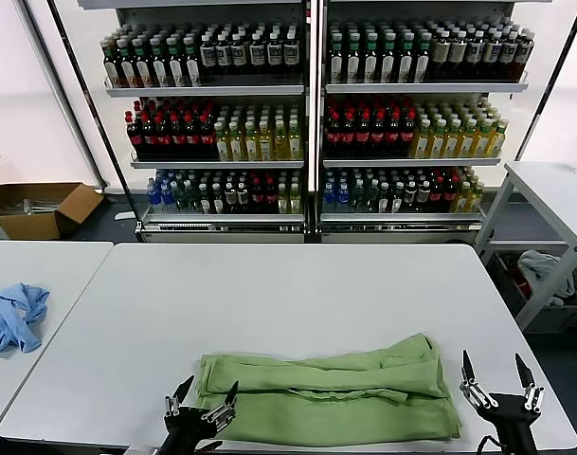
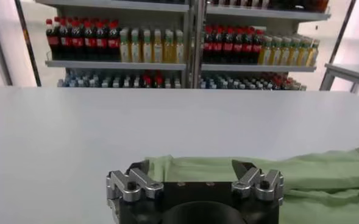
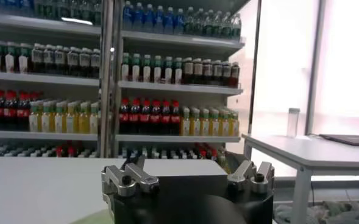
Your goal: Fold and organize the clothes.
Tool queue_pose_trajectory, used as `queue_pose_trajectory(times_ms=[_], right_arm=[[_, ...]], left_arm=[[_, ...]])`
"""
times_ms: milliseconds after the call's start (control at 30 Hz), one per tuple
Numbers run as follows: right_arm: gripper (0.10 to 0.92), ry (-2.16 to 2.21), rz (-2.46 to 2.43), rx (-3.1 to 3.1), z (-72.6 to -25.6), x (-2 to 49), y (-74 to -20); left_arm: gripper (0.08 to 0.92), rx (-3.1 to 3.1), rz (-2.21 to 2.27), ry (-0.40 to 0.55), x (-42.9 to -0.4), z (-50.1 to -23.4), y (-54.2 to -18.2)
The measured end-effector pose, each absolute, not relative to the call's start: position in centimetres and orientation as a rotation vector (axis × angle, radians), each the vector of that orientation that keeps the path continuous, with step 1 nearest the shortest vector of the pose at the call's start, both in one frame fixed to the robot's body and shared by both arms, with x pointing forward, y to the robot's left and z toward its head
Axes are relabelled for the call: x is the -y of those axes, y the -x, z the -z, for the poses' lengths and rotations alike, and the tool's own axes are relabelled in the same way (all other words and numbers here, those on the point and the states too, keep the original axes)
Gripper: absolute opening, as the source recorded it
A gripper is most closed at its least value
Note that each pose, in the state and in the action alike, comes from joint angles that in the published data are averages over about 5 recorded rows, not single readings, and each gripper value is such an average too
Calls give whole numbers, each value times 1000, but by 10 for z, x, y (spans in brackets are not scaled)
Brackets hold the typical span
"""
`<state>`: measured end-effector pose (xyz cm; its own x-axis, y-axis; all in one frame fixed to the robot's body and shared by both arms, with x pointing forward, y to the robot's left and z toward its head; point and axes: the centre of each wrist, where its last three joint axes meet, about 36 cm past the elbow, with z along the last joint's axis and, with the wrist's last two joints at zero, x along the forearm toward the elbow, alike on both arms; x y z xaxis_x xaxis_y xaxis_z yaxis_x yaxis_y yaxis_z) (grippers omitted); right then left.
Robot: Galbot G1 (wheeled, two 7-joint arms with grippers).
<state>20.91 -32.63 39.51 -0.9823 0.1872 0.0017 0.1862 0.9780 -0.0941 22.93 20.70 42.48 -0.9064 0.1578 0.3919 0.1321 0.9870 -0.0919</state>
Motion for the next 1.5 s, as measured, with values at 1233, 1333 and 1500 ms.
queue_pose_trajectory(times_ms=[1233,1333,1500], right_arm=[[823,374,-115,3155,-395,333,-212],[823,378,-114,3154,-395,332,-213],[823,382,-118,3159,-397,333,-215]], left_arm=[[276,2693,-282,10,-182,-351,-245],[189,2691,-297,11,-180,-353,-245],[98,2695,-313,-5,-183,-360,-250]])
